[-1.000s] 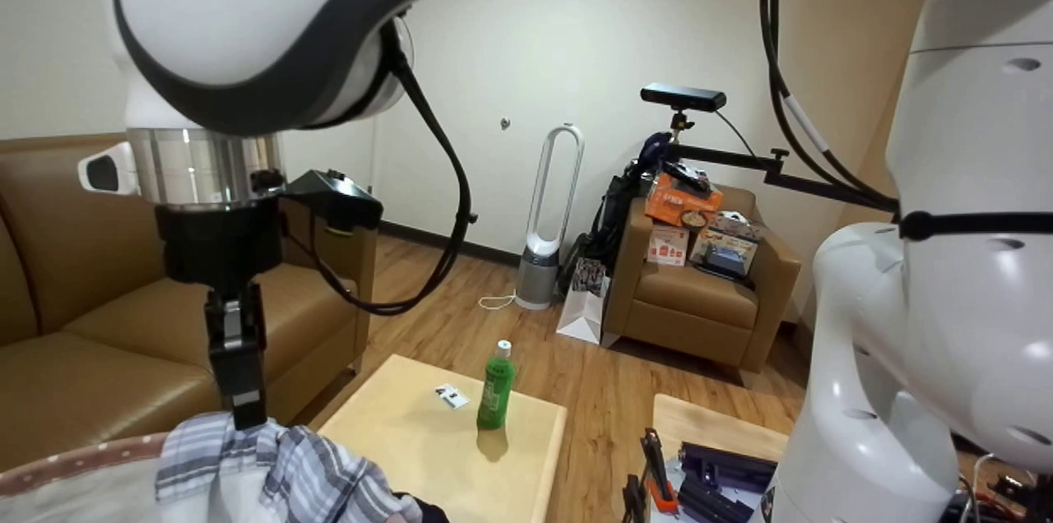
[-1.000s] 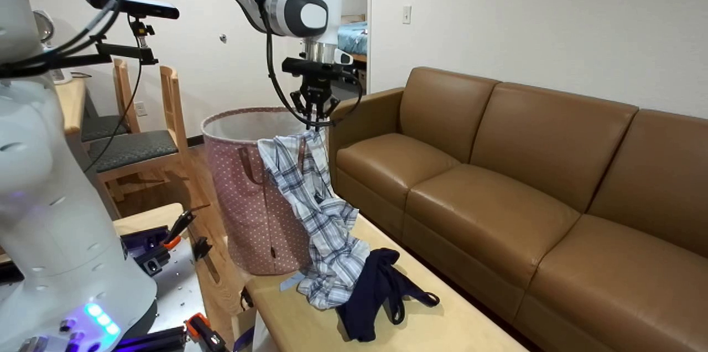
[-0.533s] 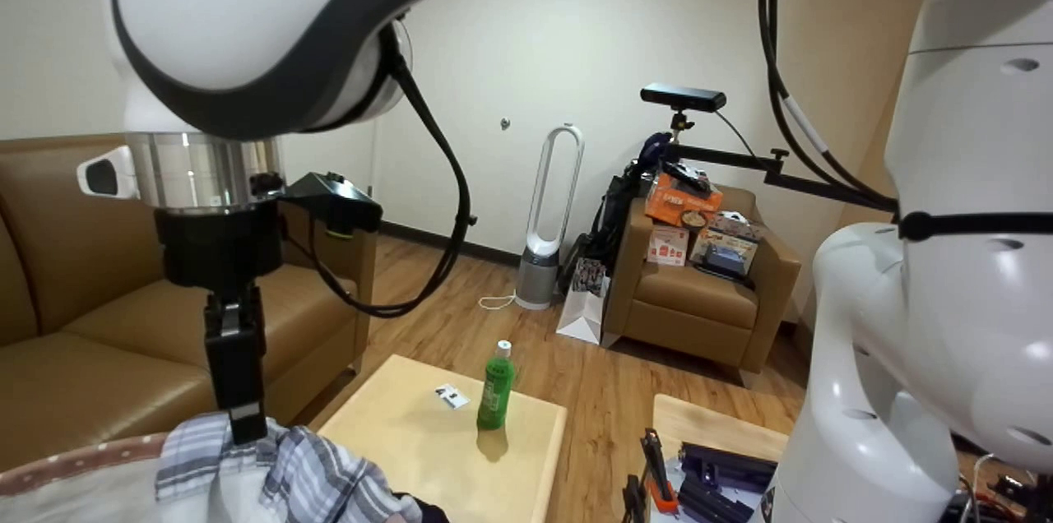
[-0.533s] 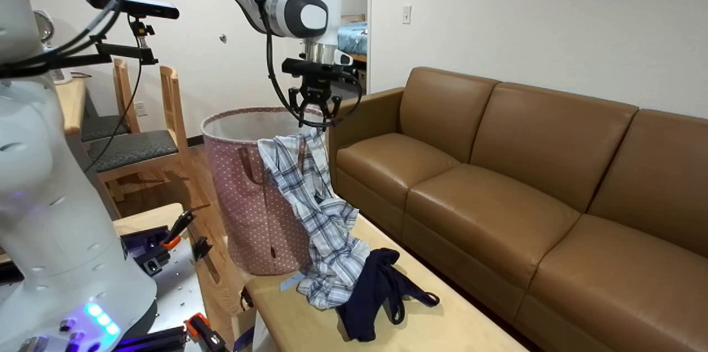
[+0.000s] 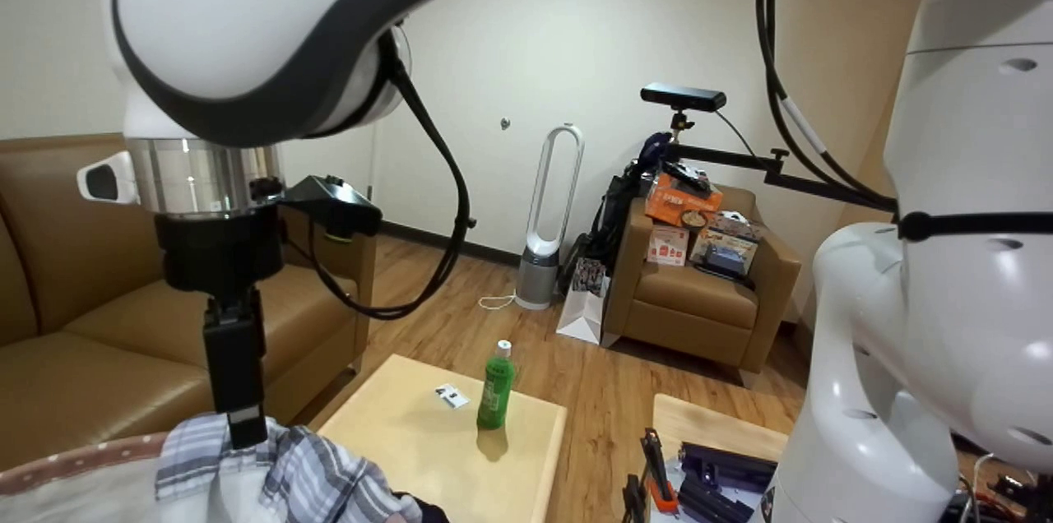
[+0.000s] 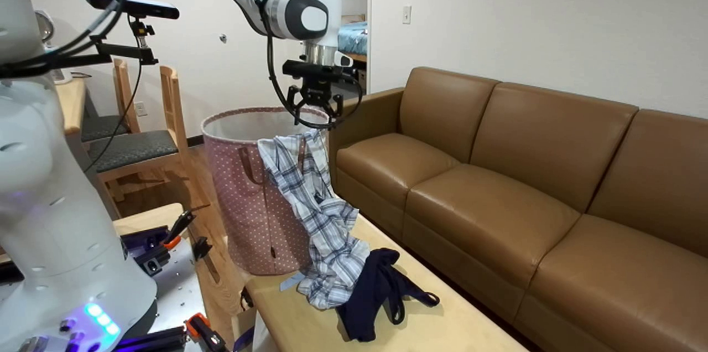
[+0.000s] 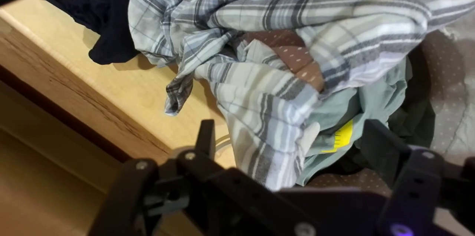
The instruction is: Remove the checkered shirt from the pink laundry bag
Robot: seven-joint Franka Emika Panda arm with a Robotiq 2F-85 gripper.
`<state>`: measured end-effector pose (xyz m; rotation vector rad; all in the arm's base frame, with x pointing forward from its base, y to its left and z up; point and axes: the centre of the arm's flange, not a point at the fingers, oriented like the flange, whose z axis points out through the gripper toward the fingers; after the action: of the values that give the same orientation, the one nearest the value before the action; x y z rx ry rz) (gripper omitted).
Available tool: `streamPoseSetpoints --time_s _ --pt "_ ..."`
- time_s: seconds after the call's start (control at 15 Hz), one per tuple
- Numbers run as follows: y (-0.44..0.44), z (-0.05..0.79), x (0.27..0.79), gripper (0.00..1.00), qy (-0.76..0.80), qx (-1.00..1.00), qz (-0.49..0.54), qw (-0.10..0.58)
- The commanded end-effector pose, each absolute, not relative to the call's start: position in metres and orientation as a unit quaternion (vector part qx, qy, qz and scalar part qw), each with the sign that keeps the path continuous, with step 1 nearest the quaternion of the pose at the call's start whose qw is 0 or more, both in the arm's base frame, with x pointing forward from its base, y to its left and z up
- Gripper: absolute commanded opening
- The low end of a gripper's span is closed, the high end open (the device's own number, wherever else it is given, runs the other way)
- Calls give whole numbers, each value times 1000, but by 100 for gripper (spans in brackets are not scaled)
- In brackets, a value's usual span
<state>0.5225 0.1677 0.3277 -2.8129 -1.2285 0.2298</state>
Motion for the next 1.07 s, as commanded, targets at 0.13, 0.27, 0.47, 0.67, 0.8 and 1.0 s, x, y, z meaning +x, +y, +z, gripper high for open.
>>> streamPoseSetpoints --time_s 0.13,0.27,0.47,0.67,0.8,1.0 --pt "168 320 524 84 -421 -904 69 3" --pt "168 317 525 67 -424 -903 69 4" --pt "169 314 527 47 -425 -903 68 7" --pt "169 313 527 26 -424 -903 70 10" --pt "170 314 527 13 -425 -902 71 10" --pt "170 316 527 7 -425 -902 71 9"
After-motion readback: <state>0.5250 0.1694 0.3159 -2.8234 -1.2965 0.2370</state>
